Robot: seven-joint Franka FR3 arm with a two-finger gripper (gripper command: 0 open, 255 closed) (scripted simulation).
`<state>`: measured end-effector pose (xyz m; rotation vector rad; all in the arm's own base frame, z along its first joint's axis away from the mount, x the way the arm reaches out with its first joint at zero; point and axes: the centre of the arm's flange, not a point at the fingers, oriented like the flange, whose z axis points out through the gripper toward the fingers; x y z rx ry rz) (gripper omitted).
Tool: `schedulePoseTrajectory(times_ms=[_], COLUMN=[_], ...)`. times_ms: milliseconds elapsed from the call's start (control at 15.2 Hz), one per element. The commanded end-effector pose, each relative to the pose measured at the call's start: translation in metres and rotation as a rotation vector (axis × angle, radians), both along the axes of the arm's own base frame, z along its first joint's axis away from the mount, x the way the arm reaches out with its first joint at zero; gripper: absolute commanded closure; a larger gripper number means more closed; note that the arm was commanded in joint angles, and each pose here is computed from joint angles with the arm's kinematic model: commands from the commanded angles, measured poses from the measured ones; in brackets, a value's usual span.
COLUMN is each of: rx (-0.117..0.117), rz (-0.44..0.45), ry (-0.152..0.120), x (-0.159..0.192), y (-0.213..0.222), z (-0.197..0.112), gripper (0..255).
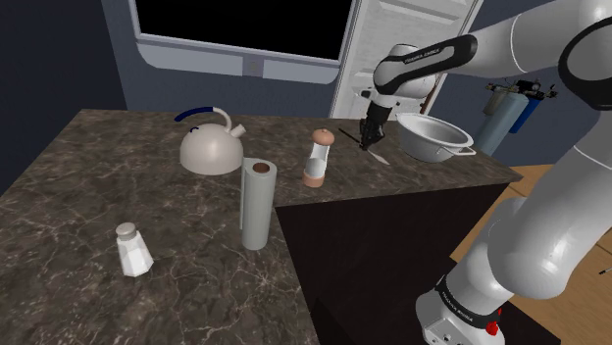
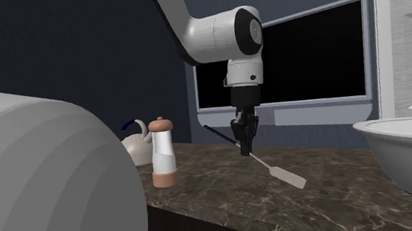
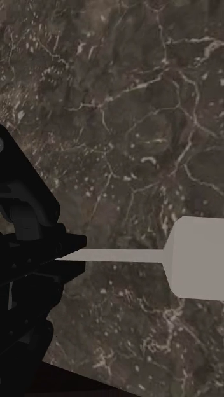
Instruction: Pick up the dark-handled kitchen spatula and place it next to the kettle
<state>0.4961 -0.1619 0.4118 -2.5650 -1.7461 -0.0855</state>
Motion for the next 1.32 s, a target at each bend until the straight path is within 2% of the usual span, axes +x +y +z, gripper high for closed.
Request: schedulePoseTrajectory(times_ms=[0,1254], rx=[0.0,0.0], rz=[0.0,0.0], ry=[0.0,0.0], x=[-0.001,-0.001], y=[0.0,0.0], z=[0.011,0.112], gripper=[255,255])
